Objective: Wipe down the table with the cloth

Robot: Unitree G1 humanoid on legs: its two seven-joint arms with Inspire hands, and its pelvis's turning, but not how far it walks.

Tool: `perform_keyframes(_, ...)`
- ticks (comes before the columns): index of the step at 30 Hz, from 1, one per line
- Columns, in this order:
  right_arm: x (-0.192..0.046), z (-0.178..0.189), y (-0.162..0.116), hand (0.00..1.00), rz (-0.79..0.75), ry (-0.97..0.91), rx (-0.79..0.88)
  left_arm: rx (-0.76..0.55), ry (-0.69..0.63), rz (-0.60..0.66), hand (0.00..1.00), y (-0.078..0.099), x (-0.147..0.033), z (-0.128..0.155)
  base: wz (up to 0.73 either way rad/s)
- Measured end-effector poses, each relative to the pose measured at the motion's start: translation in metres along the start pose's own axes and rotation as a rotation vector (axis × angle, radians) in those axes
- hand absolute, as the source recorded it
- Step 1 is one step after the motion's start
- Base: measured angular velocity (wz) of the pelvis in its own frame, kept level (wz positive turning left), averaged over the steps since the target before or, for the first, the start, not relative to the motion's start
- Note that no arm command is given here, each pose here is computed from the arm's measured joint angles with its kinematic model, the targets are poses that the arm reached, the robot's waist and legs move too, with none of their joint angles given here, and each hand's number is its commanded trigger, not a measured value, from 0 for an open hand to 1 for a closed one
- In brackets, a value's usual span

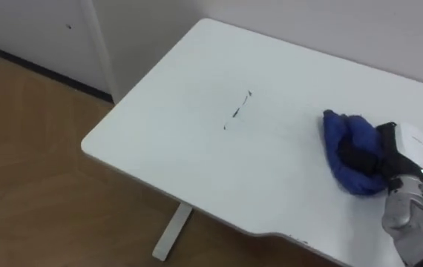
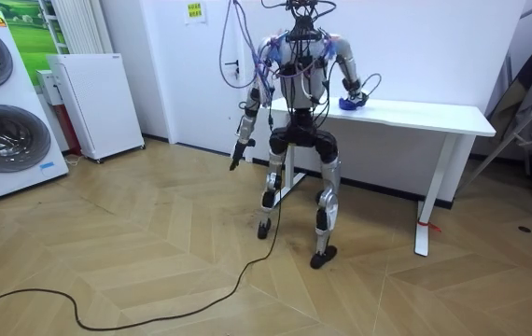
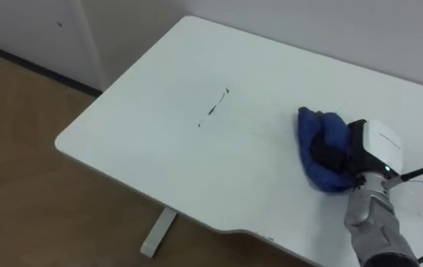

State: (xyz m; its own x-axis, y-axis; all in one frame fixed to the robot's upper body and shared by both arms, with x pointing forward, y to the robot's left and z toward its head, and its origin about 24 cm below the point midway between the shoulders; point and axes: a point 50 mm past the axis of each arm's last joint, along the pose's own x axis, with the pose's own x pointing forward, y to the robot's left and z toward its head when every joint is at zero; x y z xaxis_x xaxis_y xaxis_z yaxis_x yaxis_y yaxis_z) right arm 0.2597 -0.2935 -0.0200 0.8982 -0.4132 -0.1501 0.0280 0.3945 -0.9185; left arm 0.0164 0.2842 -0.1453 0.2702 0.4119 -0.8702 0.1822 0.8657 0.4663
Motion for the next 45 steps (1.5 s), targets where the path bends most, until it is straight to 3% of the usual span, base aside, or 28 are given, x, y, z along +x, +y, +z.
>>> perform_keyframes(5, 0.009, 0.051, -0.006, 1.0, 0.016, -0.18, -0.109, -0.001, 0.012, -0.001, 0.0, -0.002, 0.0, 0.002, -0.74)
perform_keyframes(9, 0.006, 0.05, -0.004, 1.0, -0.002, -0.185, -0.113, -0.02, 0.043, -0.001, 0.0, -0.005, -0.004, -0.007, -0.29)
perform_keyframes(13, -0.027, -0.006, 0.016, 1.0, -0.058, -0.071, -0.055, -0.017, 0.111, 0.023, 0.0, 0.0, -0.009, -0.031, 0.63)
perform_keyframes(17, -0.07, -0.077, 0.019, 1.0, -0.111, 0.165, -0.013, 0.009, 0.122, 0.096, 0.0, 0.022, -0.009, -0.037, 0.41)
perform_keyframes(21, -0.081, -0.116, 0.007, 1.0, -0.132, 0.321, -0.044, 0.016, 0.121, 0.115, 0.0, 0.025, -0.009, -0.035, -0.11)
perform_keyframes(27, -0.031, -0.072, -0.004, 1.0, -0.123, 0.28, -0.064, -0.003, 0.076, 0.071, 0.0, 0.013, -0.003, -0.013, -0.53)
perform_keyframes(30, 0.0, -0.001, -0.004, 1.0, -0.055, 0.08, -0.055, -0.004, 0.031, 0.064, 0.0, 0.011, 0.001, 0.006, -0.48)
perform_keyframes(32, 0.013, 0.069, -0.006, 1.0, -0.023, -0.144, -0.064, 0.015, -0.009, 0.034, 0.0, 0.008, 0.004, 0.021, -0.15)
perform_keyframes(35, 0.02, 0.105, -0.015, 1.0, -0.024, -0.266, -0.101, 0.041, -0.012, 0.002, 0.0, 0.0, 0.003, 0.022, 0.34)
perform_keyframes(39, 0.028, 0.102, -0.023, 1.0, -0.027, -0.244, -0.106, 0.045, 0.095, -0.013, 0.0, -0.002, -0.005, -0.011, 0.68)
perform_keyframes(42, 0.028, 0.061, -0.01, 1.0, 0.045, -0.115, -0.135, 0.056, 0.157, -0.015, 0.0, 0.001, -0.011, -0.035, 0.55)
perform_keyframes(45, 0.015, 0.009, -0.003, 1.0, 0.046, 0.039, 0.016, 0.029, 0.188, -0.006, 0.0, 0.007, -0.012, -0.044, 0.42)
